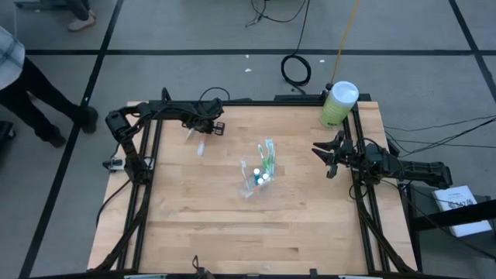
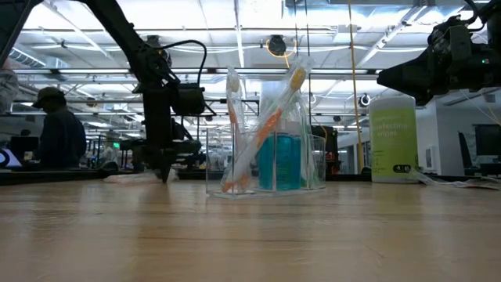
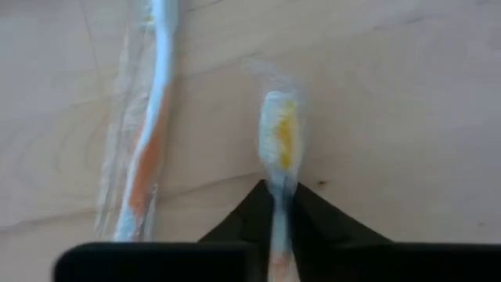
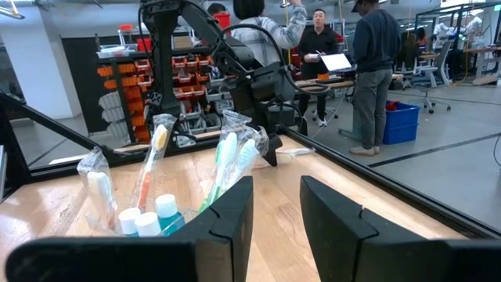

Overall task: Pick & Place toothbrushing station
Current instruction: Put the orange toothbrush into the transparent organizer

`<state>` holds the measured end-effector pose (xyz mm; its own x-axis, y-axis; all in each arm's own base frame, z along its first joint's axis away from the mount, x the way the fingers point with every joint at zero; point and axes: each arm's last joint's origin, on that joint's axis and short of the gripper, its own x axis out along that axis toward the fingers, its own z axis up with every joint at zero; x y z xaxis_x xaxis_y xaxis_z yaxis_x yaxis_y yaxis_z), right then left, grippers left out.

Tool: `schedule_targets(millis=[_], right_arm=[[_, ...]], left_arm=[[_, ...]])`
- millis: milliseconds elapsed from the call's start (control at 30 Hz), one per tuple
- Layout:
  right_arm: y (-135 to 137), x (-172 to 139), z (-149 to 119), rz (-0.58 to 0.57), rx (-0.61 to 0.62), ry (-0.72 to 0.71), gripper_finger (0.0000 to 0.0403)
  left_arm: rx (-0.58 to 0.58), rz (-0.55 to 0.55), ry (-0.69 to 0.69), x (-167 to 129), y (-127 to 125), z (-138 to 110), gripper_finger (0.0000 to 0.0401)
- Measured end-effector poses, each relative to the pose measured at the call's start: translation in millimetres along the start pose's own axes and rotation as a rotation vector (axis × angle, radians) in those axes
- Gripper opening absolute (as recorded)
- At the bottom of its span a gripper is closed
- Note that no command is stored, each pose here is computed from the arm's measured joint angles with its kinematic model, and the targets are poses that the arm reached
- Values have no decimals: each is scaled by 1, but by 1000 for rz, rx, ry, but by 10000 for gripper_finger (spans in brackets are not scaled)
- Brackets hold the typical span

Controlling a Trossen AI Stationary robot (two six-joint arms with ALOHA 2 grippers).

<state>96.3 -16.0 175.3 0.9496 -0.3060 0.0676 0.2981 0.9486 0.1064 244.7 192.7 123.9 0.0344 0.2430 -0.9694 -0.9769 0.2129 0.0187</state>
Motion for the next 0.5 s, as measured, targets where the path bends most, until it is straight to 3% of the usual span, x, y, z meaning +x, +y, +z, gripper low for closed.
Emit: schedule_targets(millis=[133, 333, 500], right_arm=[[0, 0, 0, 0, 0, 0, 98], [0, 0, 0, 0, 0, 0, 98], [0, 0, 0, 0, 0, 0, 98]], left_arm=[[68, -9, -20, 0, -4, -1, 10], [129, -25, -51, -1, -5, 1, 13], [178, -83, -105, -22, -7, 1, 10]])
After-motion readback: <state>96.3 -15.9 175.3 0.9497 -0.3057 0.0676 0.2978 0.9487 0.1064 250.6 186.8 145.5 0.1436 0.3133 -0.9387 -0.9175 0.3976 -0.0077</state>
